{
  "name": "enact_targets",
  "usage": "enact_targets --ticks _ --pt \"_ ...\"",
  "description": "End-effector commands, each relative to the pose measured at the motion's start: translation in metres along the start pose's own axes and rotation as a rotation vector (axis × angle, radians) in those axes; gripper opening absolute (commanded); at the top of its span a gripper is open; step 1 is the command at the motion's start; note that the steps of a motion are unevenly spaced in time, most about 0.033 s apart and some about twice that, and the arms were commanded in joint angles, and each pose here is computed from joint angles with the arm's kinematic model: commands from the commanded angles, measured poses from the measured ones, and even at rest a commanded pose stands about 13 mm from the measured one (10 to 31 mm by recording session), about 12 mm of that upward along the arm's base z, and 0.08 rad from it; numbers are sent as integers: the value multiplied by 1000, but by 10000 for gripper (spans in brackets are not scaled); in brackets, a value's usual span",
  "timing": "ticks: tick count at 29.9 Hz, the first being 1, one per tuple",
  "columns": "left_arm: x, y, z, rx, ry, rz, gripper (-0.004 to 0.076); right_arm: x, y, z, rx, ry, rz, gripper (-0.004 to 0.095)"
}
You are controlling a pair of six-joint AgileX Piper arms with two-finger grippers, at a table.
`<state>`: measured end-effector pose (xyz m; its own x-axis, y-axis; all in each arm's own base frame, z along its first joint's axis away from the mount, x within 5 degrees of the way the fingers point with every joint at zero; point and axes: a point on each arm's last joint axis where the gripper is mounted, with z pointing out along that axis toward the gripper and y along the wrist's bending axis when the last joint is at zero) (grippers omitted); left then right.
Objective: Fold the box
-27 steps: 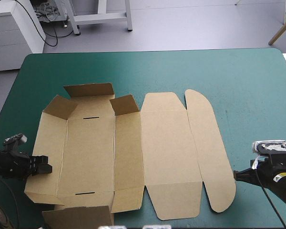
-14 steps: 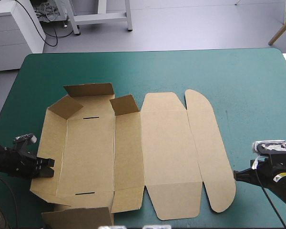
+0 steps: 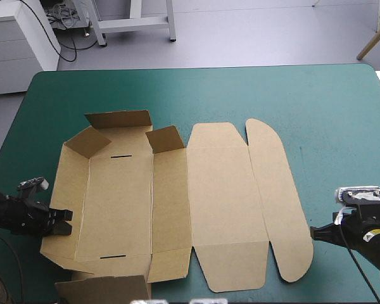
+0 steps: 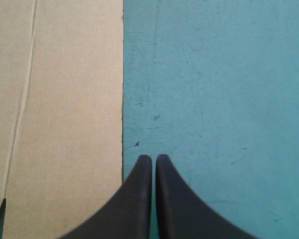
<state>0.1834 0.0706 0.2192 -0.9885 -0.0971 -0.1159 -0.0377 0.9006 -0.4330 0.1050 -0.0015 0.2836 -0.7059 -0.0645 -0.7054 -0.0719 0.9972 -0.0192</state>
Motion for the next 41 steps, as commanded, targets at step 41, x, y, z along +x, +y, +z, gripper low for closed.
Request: enact_targets --ticks 41 --pt "-63 -298 -38 -623 -930 1810 -10 -8 -1 -5 8 -38 -4 8"
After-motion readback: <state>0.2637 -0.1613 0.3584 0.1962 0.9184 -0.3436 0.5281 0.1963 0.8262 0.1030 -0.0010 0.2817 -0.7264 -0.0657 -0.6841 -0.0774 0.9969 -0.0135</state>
